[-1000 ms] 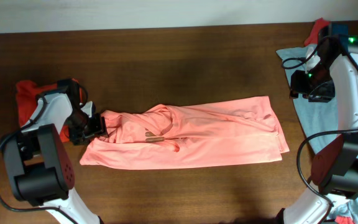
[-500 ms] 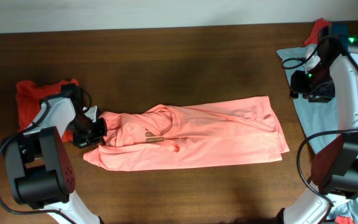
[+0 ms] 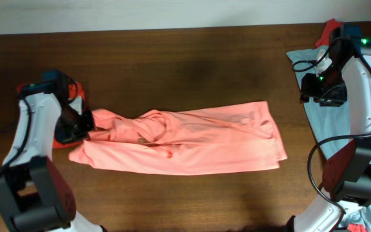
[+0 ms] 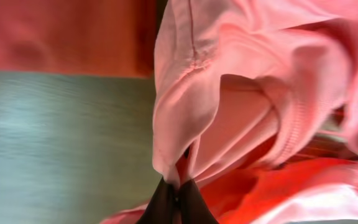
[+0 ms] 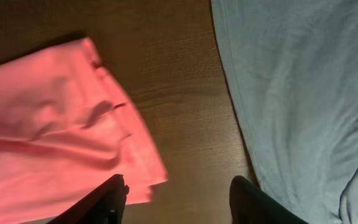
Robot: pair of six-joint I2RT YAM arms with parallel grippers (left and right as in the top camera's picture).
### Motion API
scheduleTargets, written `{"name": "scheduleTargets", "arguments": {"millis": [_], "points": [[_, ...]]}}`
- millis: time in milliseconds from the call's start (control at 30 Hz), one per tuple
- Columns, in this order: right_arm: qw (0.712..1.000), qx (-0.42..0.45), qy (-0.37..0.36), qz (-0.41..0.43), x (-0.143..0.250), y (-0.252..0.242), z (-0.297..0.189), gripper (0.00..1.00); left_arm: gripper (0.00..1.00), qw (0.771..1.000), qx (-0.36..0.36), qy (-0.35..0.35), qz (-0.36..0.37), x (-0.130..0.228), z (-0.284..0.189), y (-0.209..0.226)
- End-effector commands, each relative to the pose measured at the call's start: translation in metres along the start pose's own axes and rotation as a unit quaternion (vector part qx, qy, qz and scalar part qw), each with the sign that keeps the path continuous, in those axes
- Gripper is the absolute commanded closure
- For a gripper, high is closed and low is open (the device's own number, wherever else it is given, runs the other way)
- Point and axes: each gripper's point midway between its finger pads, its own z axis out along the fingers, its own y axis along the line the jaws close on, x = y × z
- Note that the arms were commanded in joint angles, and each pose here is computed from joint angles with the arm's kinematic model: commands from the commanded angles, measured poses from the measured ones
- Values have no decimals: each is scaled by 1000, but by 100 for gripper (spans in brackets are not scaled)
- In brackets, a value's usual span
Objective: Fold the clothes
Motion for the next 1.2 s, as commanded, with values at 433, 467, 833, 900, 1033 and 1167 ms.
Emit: {"name": "scheduleTargets", "arguments": {"millis": [433,467,833,900,1033,1167], "points": [[1000,-7,1,2,1,1,-2,42,100,979,75,-95,162,-2,-64,-156],[1000,-7,1,2,1,1,-2,42,100,978,75,-96,169,1,-64,-164],[1000,-7,2,2,1,1,-2,42,100,969,34,-17,246,40,5,-228],[1000,-7,2,2,1,1,-2,42,100,966,33,-14,255,43,11,-236],[1000,-7,2,2,1,1,-2,42,100,960,39,-25,276,45,22,-256],[1000,-7,2,2,1,1,-2,42,100,955,53,-53,288,39,21,-273]]}}
